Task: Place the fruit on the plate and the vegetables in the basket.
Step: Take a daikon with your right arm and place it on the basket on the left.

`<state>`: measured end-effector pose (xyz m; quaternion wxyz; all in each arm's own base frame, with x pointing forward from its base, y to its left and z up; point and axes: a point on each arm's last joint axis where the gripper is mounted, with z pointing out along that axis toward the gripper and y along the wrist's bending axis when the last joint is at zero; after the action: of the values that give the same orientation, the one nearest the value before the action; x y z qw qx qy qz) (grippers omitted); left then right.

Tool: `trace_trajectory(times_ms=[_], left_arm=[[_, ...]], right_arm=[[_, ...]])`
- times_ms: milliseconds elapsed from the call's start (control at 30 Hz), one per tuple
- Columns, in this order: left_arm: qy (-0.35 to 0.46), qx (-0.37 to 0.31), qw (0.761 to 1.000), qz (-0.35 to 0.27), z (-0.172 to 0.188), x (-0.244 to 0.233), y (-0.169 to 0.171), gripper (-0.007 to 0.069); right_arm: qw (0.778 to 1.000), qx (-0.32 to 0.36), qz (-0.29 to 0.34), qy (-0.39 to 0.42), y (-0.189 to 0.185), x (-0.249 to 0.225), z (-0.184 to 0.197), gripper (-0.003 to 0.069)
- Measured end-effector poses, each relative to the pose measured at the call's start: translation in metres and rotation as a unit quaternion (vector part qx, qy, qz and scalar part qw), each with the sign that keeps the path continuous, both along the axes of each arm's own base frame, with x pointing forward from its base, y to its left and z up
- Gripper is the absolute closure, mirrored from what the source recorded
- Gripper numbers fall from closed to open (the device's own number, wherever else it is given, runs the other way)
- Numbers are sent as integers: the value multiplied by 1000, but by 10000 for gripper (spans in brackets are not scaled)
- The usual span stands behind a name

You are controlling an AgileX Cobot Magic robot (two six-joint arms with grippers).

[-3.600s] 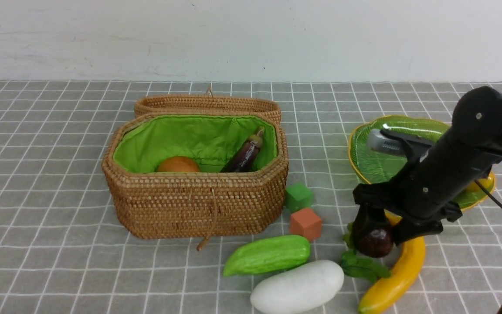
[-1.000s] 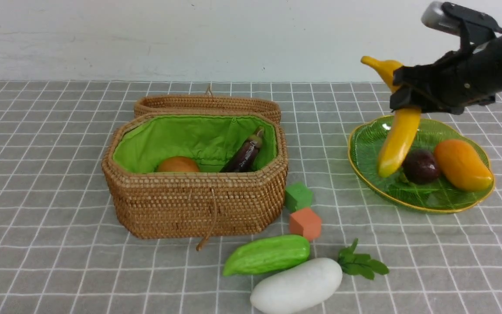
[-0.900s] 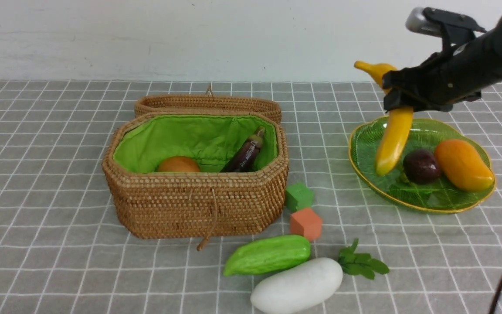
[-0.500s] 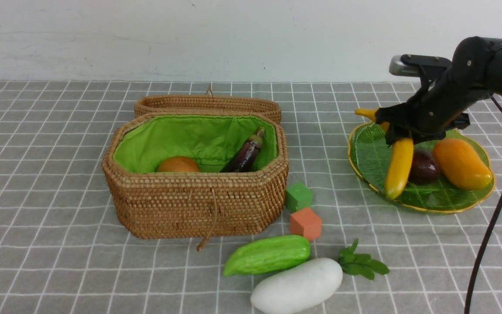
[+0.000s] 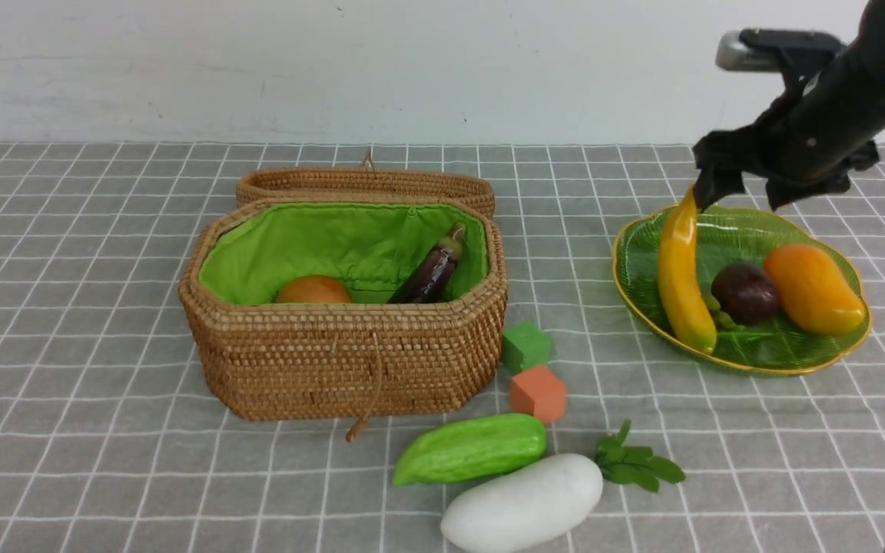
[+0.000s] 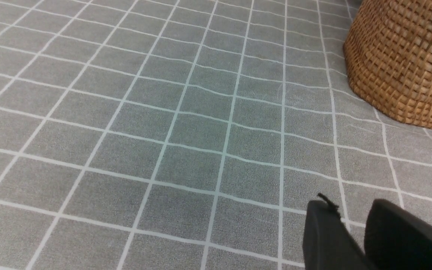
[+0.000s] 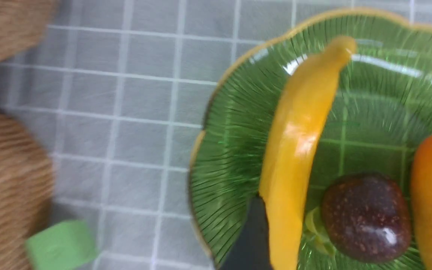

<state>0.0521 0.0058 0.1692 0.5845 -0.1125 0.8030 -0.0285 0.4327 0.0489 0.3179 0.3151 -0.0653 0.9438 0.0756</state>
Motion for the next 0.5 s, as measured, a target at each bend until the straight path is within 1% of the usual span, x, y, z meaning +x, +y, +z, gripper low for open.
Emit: trace_trajectory(times_ms=[67,100,133,167,200,233,267,300,333,367,400,433,467,500], left_arm=[[0,0,1000,0,0,0,0,460],[0,0,1000,0,0,0,0,460],[0,0,1000,0,0,0,0,458],[0,0,1000,0,0,0,0,458],[0,0,1000,0,0,0,0,455],[0,0,1000,0,0,0,0,452],[0,0,1000,0,0,0,0,452],[0,0,1000,0,0,0,0,449],[0,0,1000,0,0,0,0,449],[0,0,1000,0,0,0,0,448],[0,0,1000,0,0,0,0,447],[0,0,1000,0,0,0,0,446],[0,0,1000,0,0,0,0,446],[0,0,1000,0,0,0,0,446]], right_arm=[[998,-7,47,-28,9,-20,22,74],[995,-15,84,-42,17,-32,30,81],[989,-28,136,-55,26,-48,35,90],[988,-31,145,-52,28,-51,33,91],[976,-46,204,-59,39,-68,32,97],[960,-62,267,-61,47,-86,25,101],[956,-63,278,-61,50,-89,23,102],[935,-78,341,-57,59,-107,10,103],[925,-87,365,-61,61,-112,8,104],[909,-98,402,-51,64,-122,-5,104],[886,-113,447,-43,69,-132,-17,104],[849,-132,511,-35,78,-145,-32,104],[825,-139,547,-31,86,-155,-41,106],[821,-139,553,-29,88,-156,-44,106]])
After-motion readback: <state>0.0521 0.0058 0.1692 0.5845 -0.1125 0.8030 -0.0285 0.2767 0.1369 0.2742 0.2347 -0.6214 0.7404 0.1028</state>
